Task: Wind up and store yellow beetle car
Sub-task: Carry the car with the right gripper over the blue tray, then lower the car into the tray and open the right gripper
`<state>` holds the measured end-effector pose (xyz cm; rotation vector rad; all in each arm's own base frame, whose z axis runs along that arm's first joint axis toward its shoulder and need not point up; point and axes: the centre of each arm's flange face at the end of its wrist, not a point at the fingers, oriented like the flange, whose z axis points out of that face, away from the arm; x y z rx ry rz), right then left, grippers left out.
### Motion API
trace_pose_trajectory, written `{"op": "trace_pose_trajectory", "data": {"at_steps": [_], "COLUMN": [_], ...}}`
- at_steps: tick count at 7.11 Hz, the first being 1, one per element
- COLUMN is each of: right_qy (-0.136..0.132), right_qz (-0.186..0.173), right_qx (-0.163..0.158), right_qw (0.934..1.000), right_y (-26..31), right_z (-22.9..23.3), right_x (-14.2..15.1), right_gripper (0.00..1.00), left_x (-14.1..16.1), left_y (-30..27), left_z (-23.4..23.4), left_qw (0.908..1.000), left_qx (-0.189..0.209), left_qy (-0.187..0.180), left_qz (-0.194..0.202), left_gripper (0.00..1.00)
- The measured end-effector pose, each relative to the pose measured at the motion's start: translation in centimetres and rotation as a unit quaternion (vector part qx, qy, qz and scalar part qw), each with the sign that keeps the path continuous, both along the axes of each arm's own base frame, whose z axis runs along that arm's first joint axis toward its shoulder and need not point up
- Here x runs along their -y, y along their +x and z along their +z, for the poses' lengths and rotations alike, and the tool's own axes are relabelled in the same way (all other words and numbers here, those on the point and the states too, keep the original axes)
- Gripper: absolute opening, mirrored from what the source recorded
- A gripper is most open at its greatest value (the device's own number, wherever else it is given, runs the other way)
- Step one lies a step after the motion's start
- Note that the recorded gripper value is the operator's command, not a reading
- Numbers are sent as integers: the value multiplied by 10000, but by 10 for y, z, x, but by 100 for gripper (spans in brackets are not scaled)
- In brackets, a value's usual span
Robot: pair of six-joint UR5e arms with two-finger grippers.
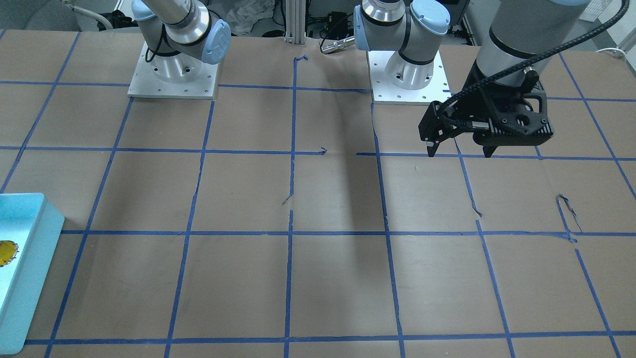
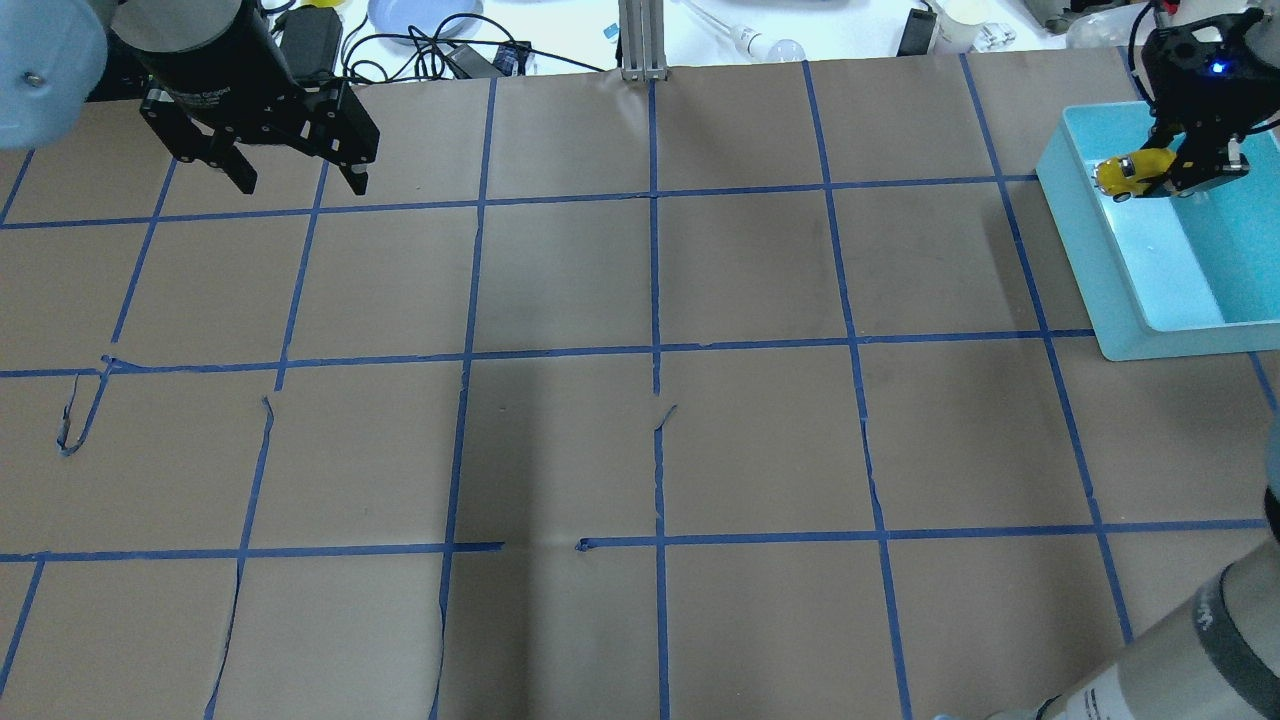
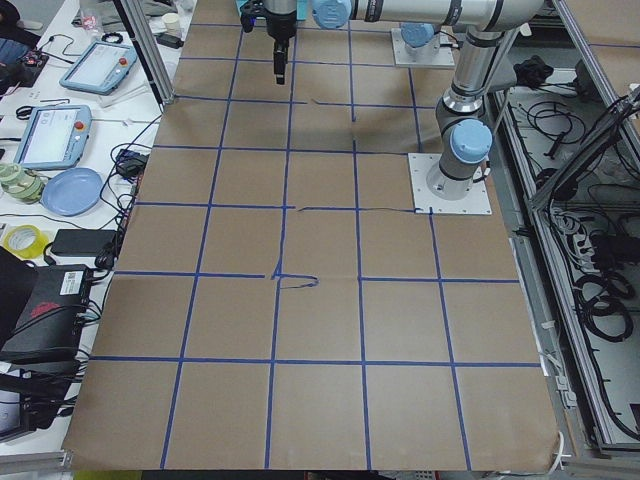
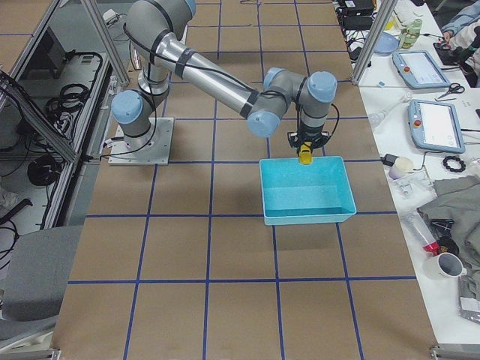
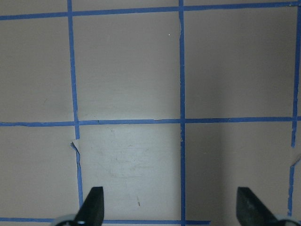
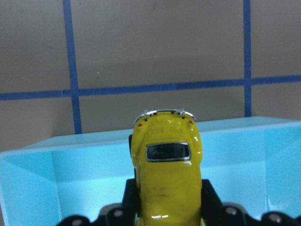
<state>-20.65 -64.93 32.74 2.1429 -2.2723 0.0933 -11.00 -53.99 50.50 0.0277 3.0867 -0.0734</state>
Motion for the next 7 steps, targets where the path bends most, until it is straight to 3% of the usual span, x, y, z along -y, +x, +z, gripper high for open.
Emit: {"op": "trace_pose_trajectory", "data": {"at_steps": [1,3,4,5,7], "right_qy": [41,10,12,-16,-138], "right_qz": [-39,237,387,548,645], "right_qx": [50,37,38,36,53], "right_qw": [10000,9997,9992,9985,9978], "right_y": [-35,-78,-85,-89,-91], "right_z": [-29,-80,-95,-105,-111], "right_x": [1,0,0,1,5], "right_gripper": [17,24,50,99,100], "left_x": [0,0,0,0,1], "left_y": [0,0,0,0,0], "left_z": [-1,-1,-2,-2,-1], "left_qw": [10000,10000,10000,10000,10000], "left_qx": [-2,-3,-3,-3,3], "left_qy": [6,8,9,8,-29], "left_qz": [-1,-1,-1,-1,-1], "left_gripper": [100,100,100,100,100]}}
